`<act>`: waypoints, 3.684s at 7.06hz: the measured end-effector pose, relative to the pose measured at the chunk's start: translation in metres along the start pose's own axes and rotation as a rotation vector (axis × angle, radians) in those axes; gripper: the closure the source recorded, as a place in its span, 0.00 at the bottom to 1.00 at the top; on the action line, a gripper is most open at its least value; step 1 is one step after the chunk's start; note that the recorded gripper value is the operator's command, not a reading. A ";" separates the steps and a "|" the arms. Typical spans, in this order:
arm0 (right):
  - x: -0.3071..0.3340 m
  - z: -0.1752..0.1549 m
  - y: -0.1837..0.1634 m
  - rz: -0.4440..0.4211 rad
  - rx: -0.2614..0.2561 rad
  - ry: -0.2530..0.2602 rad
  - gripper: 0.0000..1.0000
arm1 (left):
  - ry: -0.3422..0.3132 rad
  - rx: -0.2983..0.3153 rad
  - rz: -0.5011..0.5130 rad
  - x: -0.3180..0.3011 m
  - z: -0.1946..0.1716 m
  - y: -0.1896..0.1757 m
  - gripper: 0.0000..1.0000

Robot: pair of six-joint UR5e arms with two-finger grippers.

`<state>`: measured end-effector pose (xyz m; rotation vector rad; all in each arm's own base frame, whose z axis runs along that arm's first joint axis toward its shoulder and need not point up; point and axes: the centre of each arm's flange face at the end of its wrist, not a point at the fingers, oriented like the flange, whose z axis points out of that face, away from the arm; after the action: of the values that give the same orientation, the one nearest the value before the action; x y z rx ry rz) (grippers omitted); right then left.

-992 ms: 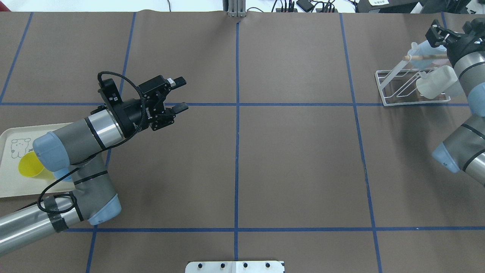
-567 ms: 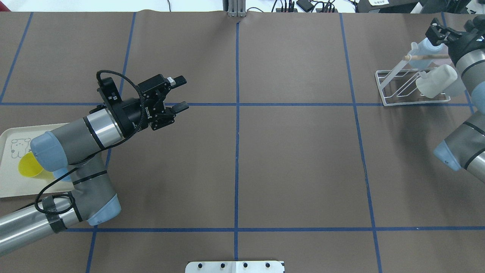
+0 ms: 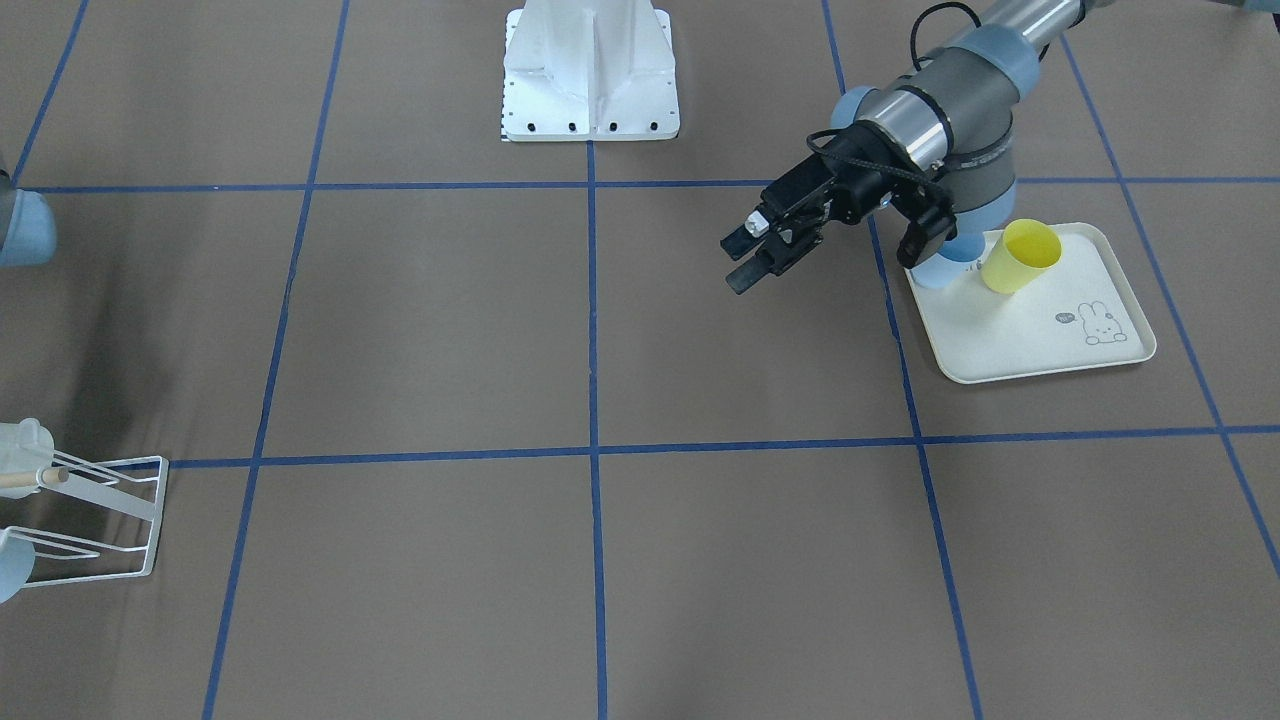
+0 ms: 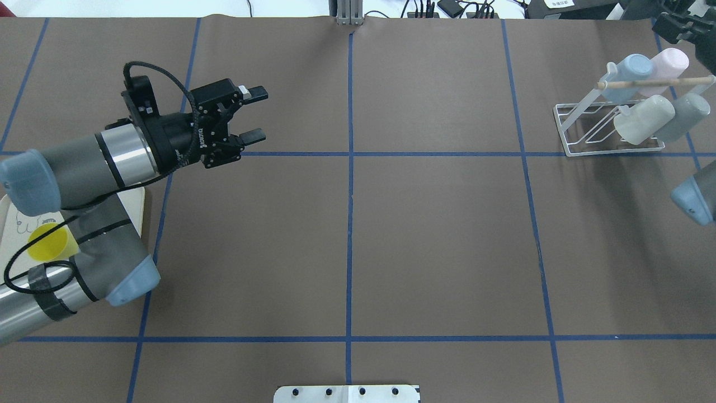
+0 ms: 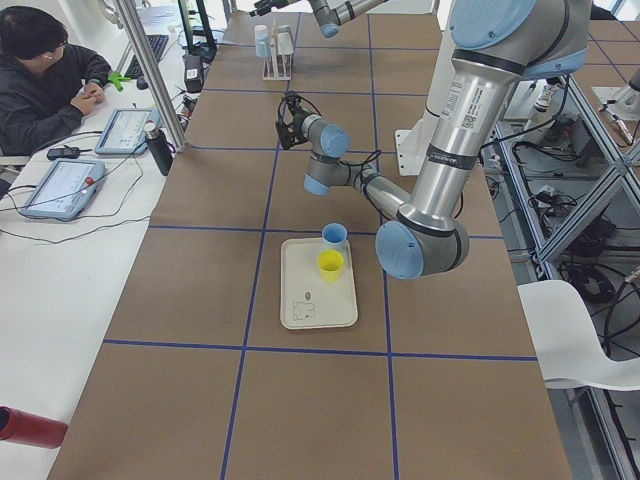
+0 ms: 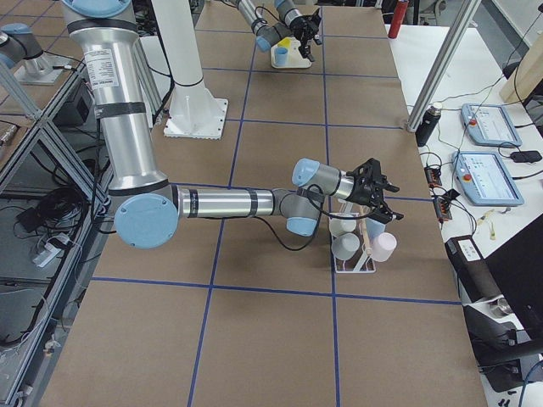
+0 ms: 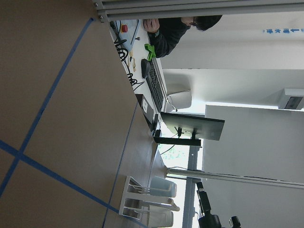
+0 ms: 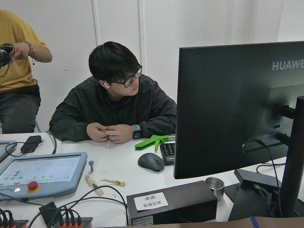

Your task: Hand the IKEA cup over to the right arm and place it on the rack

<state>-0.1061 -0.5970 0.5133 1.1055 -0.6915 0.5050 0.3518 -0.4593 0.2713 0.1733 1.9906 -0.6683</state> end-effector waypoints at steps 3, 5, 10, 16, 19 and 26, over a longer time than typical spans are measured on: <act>-0.055 -0.048 -0.065 0.034 -0.169 -0.066 0.00 | -0.241 -0.004 0.289 0.036 -0.103 -0.061 0.01; -0.081 -0.067 -0.076 0.125 -0.261 -0.123 0.00 | -0.416 -0.025 0.480 0.008 -0.178 -0.072 0.00; -0.124 -0.097 -0.075 0.316 -0.462 -0.286 0.00 | -0.804 -0.205 0.725 -0.094 -0.307 -0.074 0.01; -0.136 -0.098 -0.064 0.345 -0.503 -0.301 0.00 | -0.957 -0.303 0.709 -0.165 -0.311 -0.086 0.22; -0.136 -0.098 -0.063 0.346 -0.506 -0.300 0.00 | -0.975 -0.353 0.706 -0.188 -0.297 -0.080 0.34; -0.137 -0.100 -0.061 0.351 -0.523 -0.308 0.00 | -0.997 -0.356 0.692 -0.205 -0.294 -0.090 1.00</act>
<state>-0.1338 -0.5318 0.3474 0.5703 -1.2216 0.4170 0.1924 -0.3490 0.5859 0.2338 0.9464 0.0850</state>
